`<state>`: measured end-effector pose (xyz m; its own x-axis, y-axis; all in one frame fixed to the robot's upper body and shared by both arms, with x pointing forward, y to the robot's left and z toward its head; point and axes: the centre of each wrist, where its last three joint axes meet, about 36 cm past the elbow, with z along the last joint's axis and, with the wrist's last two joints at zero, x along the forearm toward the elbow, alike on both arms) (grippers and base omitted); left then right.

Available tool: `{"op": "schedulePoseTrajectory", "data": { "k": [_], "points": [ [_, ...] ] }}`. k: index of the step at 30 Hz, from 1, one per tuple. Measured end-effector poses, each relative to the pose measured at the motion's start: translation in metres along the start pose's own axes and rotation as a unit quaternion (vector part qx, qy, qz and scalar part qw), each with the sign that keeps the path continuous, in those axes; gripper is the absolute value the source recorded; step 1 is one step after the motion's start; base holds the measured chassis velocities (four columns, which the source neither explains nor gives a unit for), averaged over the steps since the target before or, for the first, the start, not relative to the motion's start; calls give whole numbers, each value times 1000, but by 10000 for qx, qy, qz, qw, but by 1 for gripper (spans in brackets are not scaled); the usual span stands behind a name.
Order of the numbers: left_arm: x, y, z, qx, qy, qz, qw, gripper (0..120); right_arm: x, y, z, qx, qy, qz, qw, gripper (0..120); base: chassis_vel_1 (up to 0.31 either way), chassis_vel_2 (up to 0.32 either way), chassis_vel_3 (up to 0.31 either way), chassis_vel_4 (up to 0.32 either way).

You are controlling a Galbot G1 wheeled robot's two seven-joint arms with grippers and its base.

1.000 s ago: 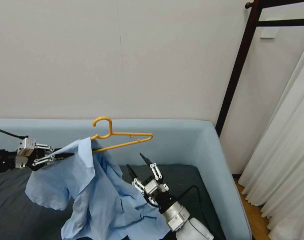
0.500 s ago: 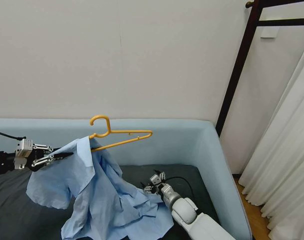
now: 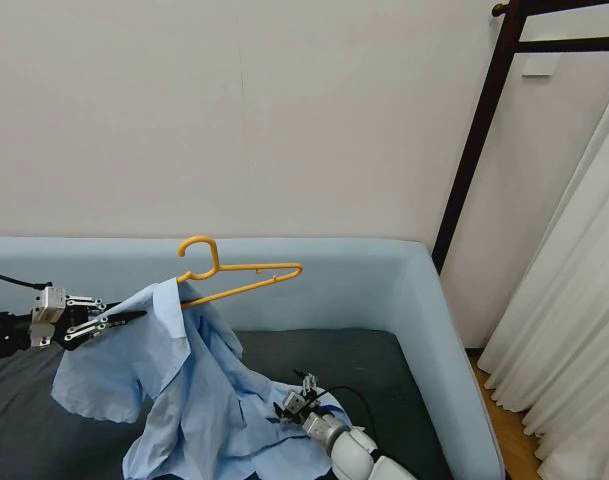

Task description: Pick up the clothes from the sofa and hang them on the clothes hanger.

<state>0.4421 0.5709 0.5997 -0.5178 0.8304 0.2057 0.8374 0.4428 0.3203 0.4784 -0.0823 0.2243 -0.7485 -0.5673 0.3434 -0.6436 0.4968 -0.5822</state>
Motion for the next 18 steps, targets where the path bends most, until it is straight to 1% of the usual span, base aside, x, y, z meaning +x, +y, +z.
{"op": "schedulePoseTrajectory", "data": {
  "k": [1,2,4,6,7,9,10,12,14,15,18],
  "points": [
    [0,0,0,0,0,0,10000,7,0,0,0,0,0,0,10000,100,0,0,0,0],
    [-1,0,0,-5,-6,-1,10000,7,-2,3,2,247,21,-6,9997,100,0,0,0,0],
    [-2,-1,-1,-16,-15,10,10000,7,-5,6,5,536,113,20,9985,100,0,0,0,0],
    [-2,0,-2,-25,-14,19,10000,7,-7,6,6,549,132,49,9984,100,0,0,0,0],
    [-2,0,-3,-30,-13,19,10000,7,-9,3,5,435,95,95,9990,100,0,0,0,0],
    [-1,0,-2,-50,0,13,10000,7,-11,-4,-3,18,-28,180,9998,100,0,0,0,0],
    [-1,0,-2,-50,0,13,10000,7,-11,-4,-3,18,-28,180,9998,100,0,0,0,0],
    [0,0,0,-71,-9,-9,10000,7,-15,-15,-18,-525,-176,147,9984,100,0,0,0,0],
    [0,-2,2,-66,-37,-25,10000,7,-20,-23,-27,-863,-129,5,9962,100,0,0,0,0],
    [0,-2,2,-66,-37,-25,10000,7,-20,-23,-27,-863,-129,5,9962,100,0,0,0,0],
    [-1,-3,3,-75,-50,-15,10000,7,-31,-34,-34,-1453,145,-304,9888,100,0,0,0,0]
  ]
}}
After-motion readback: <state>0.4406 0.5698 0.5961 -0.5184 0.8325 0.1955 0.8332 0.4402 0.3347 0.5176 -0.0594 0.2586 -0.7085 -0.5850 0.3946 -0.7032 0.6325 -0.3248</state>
